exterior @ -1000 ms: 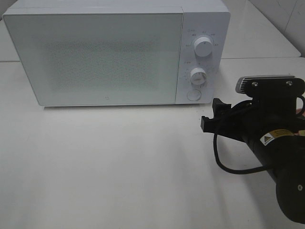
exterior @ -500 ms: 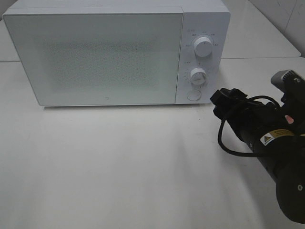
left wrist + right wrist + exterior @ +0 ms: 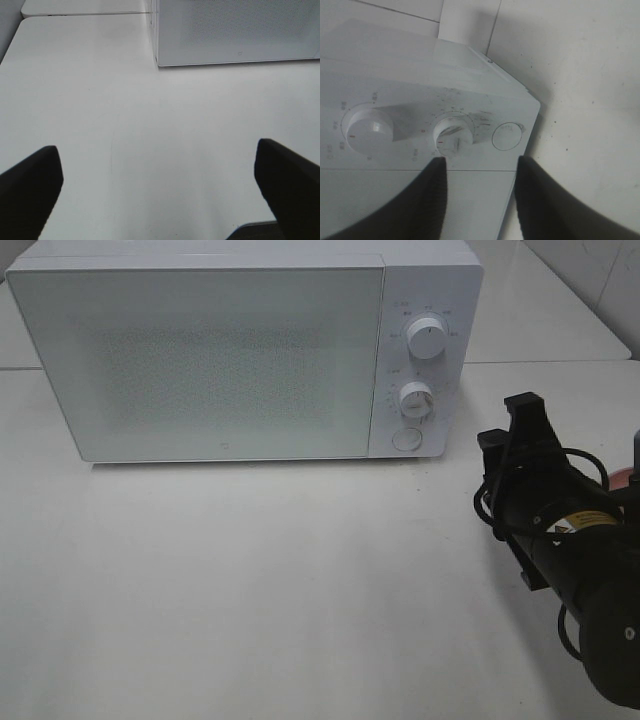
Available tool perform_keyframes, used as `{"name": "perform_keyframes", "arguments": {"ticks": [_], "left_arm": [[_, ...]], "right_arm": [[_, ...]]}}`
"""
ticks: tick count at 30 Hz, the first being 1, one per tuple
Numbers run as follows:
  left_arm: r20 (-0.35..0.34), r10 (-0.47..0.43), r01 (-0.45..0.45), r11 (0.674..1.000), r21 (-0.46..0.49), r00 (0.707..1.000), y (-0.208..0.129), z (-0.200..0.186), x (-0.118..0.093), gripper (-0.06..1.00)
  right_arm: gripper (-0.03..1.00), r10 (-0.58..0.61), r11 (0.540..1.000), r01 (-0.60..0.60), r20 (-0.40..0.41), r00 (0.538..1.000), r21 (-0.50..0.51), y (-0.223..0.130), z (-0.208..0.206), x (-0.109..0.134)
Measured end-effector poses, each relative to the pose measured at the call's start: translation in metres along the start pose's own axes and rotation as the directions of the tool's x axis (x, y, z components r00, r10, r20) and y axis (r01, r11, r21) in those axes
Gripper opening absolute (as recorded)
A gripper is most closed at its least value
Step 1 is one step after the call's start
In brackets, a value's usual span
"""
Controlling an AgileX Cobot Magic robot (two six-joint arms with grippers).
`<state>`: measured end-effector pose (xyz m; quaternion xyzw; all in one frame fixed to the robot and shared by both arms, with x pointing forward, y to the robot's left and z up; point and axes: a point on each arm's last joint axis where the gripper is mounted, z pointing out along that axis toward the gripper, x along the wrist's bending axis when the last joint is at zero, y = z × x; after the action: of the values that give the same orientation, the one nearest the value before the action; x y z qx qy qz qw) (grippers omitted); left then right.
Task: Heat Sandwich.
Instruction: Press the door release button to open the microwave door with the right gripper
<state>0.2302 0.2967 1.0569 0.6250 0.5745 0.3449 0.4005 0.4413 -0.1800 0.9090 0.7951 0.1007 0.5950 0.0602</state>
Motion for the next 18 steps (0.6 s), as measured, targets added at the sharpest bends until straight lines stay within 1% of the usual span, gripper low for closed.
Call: {"name": "perform_keyframes", "arguments": {"ticks": [2, 3, 4, 7, 8, 9, 11, 12, 18], "left_arm": [[0.000, 0.000, 0.000, 1.000, 0.000, 1.000, 0.0000, 0.0000, 0.0000, 0.99], [0.000, 0.000, 0.000, 1.000, 0.000, 1.000, 0.0000, 0.0000, 0.0000, 0.99], [0.000, 0.000, 0.000, 1.000, 0.000, 1.000, 0.0000, 0.0000, 0.0000, 0.99], [0.000, 0.000, 0.000, 1.000, 0.000, 1.000, 0.0000, 0.0000, 0.0000, 0.99], [0.000, 0.000, 0.000, 1.000, 0.000, 1.000, 0.0000, 0.0000, 0.0000, 0.99], [0.000, 0.000, 0.000, 1.000, 0.000, 1.000, 0.0000, 0.0000, 0.0000, 0.99], [0.000, 0.000, 0.000, 1.000, 0.000, 1.000, 0.0000, 0.0000, 0.0000, 0.99], [0.000, 0.000, 0.000, 1.000, 0.000, 1.000, 0.0000, 0.0000, 0.0000, 0.99], [0.000, 0.000, 0.000, 1.000, 0.000, 1.000, 0.0000, 0.0000, 0.0000, 0.99]], "right_arm": [[0.36, 0.079, 0.997, -0.079, 0.000, 0.997, 0.000, 0.0000, 0.0000, 0.0000], [0.36, 0.079, 0.997, -0.079, 0.000, 0.997, 0.000, 0.0000, 0.0000, 0.0000], [0.29, 0.141, 0.990, -0.141, 0.003, 0.990, 0.001, -0.0001, 0.0000, -0.0002], [0.17, 0.174, 0.985, -0.175, 0.028, 0.984, 0.008, -0.0012, 0.0000, -0.0024], [0.17, 0.174, 0.985, -0.175, 0.028, 0.984, 0.008, -0.0012, 0.0000, -0.0024], [0.08, 0.182, 0.983, -0.183, 0.044, 0.982, 0.013, -0.0019, -0.0001, -0.0037], [0.03, 0.189, 0.982, -0.190, 0.048, 0.981, 0.019, -0.0026, -0.0001, -0.0039], [0.01, 0.193, 0.981, -0.194, 0.051, 0.980, 0.029, -0.0035, -0.0002, -0.0040], [0.01, 0.203, 0.978, -0.205, 0.051, 0.978, 0.039, -0.0044, -0.0002, -0.0038]]}}
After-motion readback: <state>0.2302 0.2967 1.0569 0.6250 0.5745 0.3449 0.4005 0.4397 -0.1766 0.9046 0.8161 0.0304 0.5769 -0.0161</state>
